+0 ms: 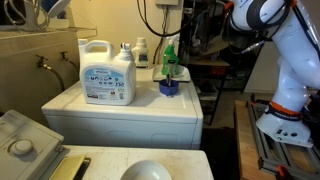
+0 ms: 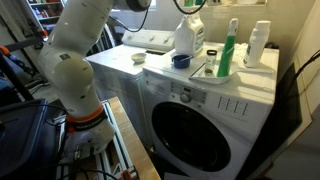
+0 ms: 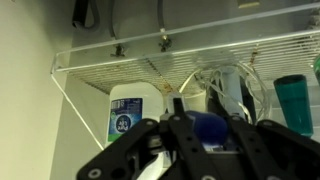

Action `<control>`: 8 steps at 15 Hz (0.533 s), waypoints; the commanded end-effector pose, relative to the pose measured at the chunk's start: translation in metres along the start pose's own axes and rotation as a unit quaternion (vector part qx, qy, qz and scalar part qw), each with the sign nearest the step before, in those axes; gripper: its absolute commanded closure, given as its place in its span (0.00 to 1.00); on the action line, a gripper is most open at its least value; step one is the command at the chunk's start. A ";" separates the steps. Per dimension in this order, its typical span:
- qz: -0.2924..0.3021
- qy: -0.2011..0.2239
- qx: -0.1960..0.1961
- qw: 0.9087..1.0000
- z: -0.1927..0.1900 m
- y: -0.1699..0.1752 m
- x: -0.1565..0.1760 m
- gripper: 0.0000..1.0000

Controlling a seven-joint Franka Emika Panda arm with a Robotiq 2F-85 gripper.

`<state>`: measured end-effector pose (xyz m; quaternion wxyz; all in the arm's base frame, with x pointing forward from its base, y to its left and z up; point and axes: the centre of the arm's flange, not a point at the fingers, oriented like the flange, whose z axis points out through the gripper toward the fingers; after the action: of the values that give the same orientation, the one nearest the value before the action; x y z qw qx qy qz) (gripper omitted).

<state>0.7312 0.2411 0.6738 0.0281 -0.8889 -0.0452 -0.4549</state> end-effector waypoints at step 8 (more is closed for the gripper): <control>0.143 -0.091 -0.127 0.977 -0.086 0.092 -0.061 0.89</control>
<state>0.7005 0.1698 0.6945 -0.0213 -0.9124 0.1023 -0.3957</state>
